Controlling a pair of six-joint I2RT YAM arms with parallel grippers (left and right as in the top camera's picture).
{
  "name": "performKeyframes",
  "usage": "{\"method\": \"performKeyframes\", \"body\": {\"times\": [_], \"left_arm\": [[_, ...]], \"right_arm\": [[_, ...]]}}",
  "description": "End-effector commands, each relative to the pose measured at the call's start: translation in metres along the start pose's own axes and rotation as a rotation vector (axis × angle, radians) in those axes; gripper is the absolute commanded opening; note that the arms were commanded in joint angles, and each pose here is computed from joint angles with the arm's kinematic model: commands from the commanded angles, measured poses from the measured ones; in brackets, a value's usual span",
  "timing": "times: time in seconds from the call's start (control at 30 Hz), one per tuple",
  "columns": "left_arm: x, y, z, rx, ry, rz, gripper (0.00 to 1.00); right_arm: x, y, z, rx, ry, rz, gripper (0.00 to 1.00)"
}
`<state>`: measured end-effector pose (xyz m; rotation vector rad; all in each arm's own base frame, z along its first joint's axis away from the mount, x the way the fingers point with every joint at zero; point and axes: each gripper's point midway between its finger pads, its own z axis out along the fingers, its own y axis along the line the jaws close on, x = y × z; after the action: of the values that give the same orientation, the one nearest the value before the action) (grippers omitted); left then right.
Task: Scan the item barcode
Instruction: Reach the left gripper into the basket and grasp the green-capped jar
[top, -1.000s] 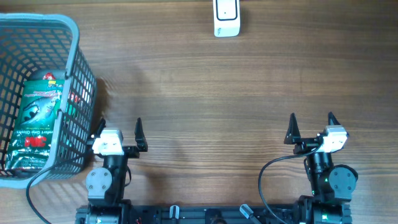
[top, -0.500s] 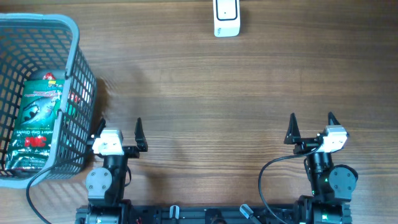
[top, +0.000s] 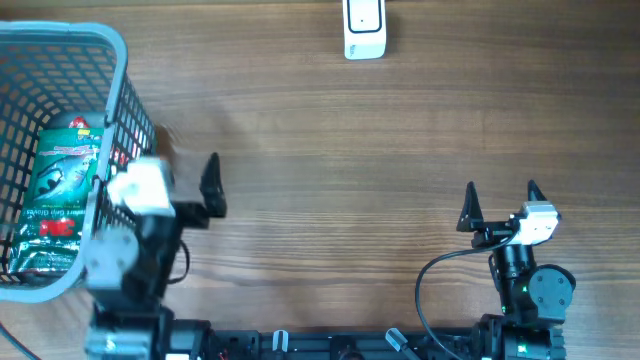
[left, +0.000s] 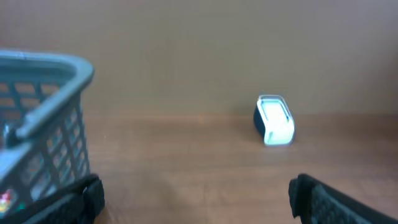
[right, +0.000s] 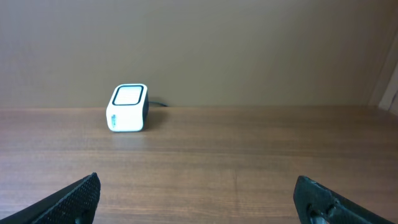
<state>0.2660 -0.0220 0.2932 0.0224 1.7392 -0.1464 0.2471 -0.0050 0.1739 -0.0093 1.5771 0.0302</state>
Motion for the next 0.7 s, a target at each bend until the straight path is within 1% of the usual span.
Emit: {"method": "performKeyframes", "body": {"times": [0.0, 0.07, 0.13, 0.2, 0.23, 0.33, 0.43, 0.47, 0.5, 0.53, 0.57, 0.6, 0.63, 0.67], "left_arm": [[-0.039, -0.003, 0.018, 0.005, 0.118, -0.015, 1.0], [-0.05, -0.003, 0.031, -0.003, 0.227, -0.025, 1.0], [-0.059, -0.002, 0.048, -0.016, 0.413, -0.039, 1.0], [-0.065, -0.006, 0.057, 0.0, 0.492, -0.052, 1.0], [-0.068, -0.014, 0.069, 0.048, 0.541, -0.075, 1.0], [-0.055, -0.03, 0.087, 0.152, 0.603, -0.115, 1.0], [-0.053, -0.024, 0.103, 0.13, 0.596, -0.111, 1.0], [-0.058, -0.012, 0.107, 0.063, 0.57, -0.149, 1.0], [-0.07, 0.011, 0.108, -0.062, 0.521, -0.247, 1.0], [-0.084, 0.037, 0.104, -0.183, 0.467, -0.352, 0.97], [-0.096, 0.062, 0.097, -0.273, 0.416, -0.444, 0.96], [-0.102, 0.082, 0.092, -0.329, 0.384, -0.512, 0.95], [-0.104, 0.102, 0.085, -0.387, 0.359, -0.571, 0.93], [-0.094, 0.149, 0.06, -0.553, 0.344, -0.684, 0.9]], "right_arm": [[-0.002, 0.0, 0.0, -0.002, -0.008, -0.013, 1.0], [-0.002, 0.0, 0.0, -0.003, -0.009, -0.013, 1.0], [-0.002, 0.0, 0.0, -0.002, -0.008, -0.014, 1.0], [-0.002, 0.0, 0.0, -0.002, -0.008, -0.013, 1.0], [-0.002, 0.0, 0.0, -0.002, -0.008, -0.013, 1.0], [-0.002, 0.0, 0.0, -0.003, -0.008, -0.013, 1.0], [-0.002, 0.0, 0.0, -0.003, -0.008, -0.013, 1.0], [-0.002, 0.0, 0.0, -0.002, -0.008, -0.013, 0.99], [-0.002, 0.0, 0.0, -0.002, -0.008, -0.013, 1.0], [-0.002, 0.0, 0.0, -0.003, -0.008, -0.013, 1.0], [-0.002, 0.0, 0.0, -0.002, -0.008, -0.013, 0.99], [-0.002, 0.0, 0.0, -0.003, -0.008, -0.013, 1.0], [-0.002, 0.0, 0.0, -0.002, -0.008, -0.014, 1.0], [-0.002, 0.0, 0.0, -0.003, -0.008, -0.013, 1.0]]}}
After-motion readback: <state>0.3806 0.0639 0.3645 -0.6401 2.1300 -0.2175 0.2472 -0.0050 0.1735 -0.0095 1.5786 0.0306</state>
